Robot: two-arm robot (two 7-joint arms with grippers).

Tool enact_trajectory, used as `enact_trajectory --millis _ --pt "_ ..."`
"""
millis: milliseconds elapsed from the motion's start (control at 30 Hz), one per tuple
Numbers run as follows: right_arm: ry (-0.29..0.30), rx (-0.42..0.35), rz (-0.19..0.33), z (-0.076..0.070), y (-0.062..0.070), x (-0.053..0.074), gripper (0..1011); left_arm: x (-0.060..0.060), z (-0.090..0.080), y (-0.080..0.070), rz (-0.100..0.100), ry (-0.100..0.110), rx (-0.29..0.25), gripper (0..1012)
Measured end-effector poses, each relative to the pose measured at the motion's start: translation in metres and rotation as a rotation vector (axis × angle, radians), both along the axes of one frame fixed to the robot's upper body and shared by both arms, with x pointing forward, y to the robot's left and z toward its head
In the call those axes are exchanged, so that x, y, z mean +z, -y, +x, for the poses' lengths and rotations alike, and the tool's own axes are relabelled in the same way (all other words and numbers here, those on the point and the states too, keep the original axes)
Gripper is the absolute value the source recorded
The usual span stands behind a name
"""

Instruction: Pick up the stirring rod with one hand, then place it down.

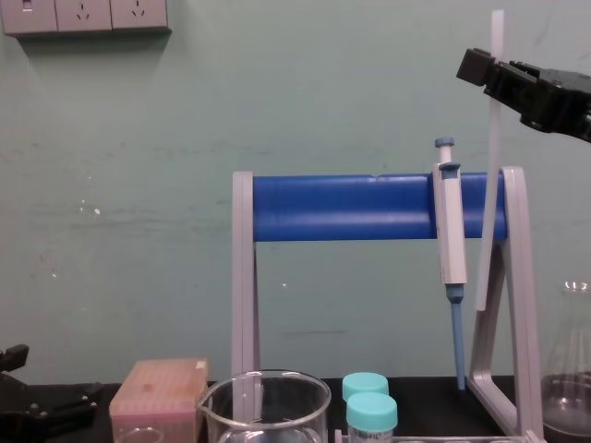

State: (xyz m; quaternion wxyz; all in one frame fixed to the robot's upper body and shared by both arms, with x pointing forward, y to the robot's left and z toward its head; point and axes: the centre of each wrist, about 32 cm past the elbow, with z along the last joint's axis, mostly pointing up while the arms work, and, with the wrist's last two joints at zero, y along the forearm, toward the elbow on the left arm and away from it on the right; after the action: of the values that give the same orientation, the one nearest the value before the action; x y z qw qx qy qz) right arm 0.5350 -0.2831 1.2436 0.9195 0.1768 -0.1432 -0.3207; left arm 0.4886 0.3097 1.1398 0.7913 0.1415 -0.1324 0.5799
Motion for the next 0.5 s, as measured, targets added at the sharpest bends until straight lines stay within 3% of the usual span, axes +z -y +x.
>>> enact_trajectory --millis 500 --pt "0.001 0.001 -0.001 -0.0015 0.0009 0.0005 66 0.0 0.0 0.0 0.0 0.0 0.0 1000"
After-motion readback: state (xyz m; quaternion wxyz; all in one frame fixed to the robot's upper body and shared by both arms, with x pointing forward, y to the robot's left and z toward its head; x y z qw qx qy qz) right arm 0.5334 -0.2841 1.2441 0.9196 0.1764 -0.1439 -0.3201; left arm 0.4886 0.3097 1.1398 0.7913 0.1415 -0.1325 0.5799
